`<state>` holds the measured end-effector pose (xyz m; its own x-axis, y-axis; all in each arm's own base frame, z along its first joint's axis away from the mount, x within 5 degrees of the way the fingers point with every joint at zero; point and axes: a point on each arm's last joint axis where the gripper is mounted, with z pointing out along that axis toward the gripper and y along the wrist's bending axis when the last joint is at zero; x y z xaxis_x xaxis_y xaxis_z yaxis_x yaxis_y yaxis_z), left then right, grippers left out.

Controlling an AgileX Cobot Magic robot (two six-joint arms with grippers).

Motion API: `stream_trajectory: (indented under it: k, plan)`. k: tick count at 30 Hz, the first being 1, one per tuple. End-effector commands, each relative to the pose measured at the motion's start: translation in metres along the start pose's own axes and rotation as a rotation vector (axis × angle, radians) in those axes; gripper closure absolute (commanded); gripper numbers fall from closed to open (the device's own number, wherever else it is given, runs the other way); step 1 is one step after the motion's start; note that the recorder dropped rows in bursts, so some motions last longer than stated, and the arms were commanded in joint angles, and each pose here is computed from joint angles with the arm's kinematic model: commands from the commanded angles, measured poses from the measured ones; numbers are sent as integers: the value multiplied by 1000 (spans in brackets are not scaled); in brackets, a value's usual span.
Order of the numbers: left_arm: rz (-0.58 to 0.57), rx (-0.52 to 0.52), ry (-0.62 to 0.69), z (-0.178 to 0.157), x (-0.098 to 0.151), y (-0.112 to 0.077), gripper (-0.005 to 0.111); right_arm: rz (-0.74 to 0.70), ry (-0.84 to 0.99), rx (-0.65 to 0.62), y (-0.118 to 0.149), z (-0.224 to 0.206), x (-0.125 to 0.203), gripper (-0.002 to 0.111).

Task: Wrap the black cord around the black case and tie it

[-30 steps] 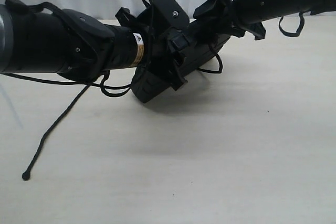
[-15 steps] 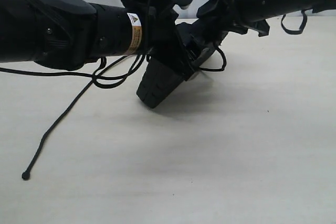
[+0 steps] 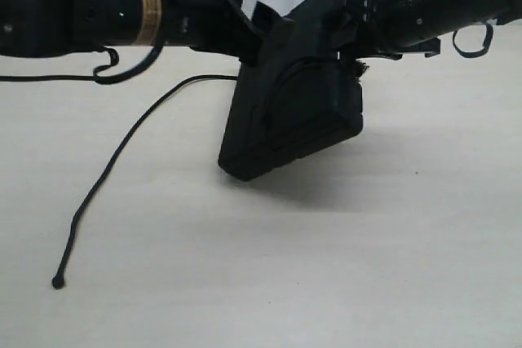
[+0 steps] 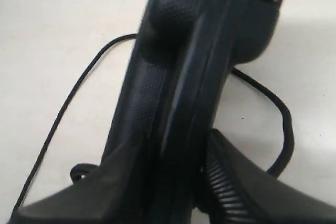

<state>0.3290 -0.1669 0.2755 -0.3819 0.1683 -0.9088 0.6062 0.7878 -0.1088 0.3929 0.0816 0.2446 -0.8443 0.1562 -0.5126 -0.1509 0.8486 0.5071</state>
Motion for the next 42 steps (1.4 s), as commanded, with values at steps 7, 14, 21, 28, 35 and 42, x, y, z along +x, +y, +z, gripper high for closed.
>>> stream_trajectory:
  k: [7,14,21,28,35,42]
  plan:
    - [-403,158,75,16,30,40,25,-98,31,2,1,-1,4,104]
    - [-504,293,179,42,65,38,25,-100,31,2,1,-1,4,104]
    - [-508,319,173,42,64,35,25,-104,34,1,1,-1,4,104]
    - [-209,386,204,60,82,7,25,-106,35,0,2,0,4,104]
    - [-20,309,158,73,81,-15,25,-106,37,-1,2,0,4,104]
    - [24,159,209,76,86,-6,86,-120,37,-1,2,0,4,104]
